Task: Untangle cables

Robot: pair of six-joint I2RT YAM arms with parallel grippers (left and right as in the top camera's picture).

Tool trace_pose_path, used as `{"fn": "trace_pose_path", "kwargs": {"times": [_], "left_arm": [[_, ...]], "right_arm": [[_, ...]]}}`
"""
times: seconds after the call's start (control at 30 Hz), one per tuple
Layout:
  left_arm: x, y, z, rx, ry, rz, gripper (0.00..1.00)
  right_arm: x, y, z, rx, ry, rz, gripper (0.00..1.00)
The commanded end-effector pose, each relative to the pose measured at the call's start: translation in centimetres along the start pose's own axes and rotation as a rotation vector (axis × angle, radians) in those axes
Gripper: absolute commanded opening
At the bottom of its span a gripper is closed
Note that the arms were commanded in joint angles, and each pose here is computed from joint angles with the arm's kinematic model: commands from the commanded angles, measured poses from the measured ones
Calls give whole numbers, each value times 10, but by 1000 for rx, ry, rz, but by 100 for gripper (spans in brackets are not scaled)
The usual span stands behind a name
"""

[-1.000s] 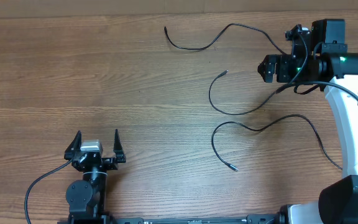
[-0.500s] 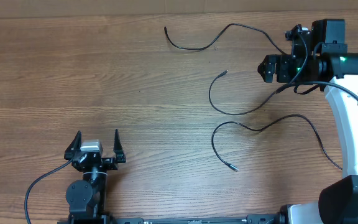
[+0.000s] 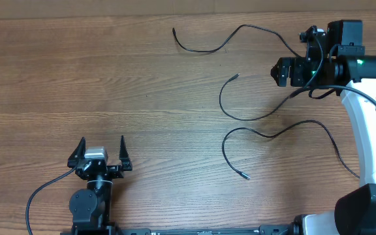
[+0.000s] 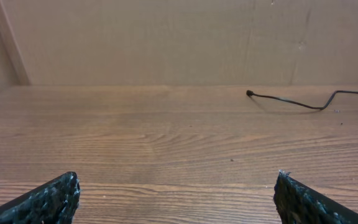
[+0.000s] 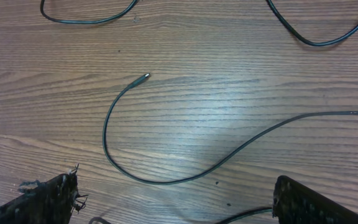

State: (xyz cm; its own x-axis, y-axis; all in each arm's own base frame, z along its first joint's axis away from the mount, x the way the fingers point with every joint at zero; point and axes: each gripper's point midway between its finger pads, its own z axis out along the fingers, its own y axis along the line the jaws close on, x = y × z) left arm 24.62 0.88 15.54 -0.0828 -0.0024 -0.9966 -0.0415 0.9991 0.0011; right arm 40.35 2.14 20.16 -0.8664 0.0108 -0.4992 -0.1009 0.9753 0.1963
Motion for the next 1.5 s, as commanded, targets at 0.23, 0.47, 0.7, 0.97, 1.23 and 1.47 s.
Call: {"fn": "trace_pose_path", "kwargs": {"times": [0.23,0.47,0.7,0.97,1.23,1.47], "left_arm": [[-1,3,0,-12,-9,-3,99],[-1,3,0,-12,-9,-3,100],[-1,3,0,-13,-9,-3,100],[-1,3,0,-12,-9,-3,99],[-1,3,0,-12,-9,-3,100],[-1,3,0,-12,-9,-3,100]], "right_arm": [[-10,1,-7,7,-32,-11,100],[-10,1,-6,7,-30,-10,100],[-9,1,-5,7,-27,-9,100],[-8,6,-10,-12,-30,-12,100],[1,25,-30,-38,-45,-40,100],[6,46,-46,-86,-217,-103,100]]}}
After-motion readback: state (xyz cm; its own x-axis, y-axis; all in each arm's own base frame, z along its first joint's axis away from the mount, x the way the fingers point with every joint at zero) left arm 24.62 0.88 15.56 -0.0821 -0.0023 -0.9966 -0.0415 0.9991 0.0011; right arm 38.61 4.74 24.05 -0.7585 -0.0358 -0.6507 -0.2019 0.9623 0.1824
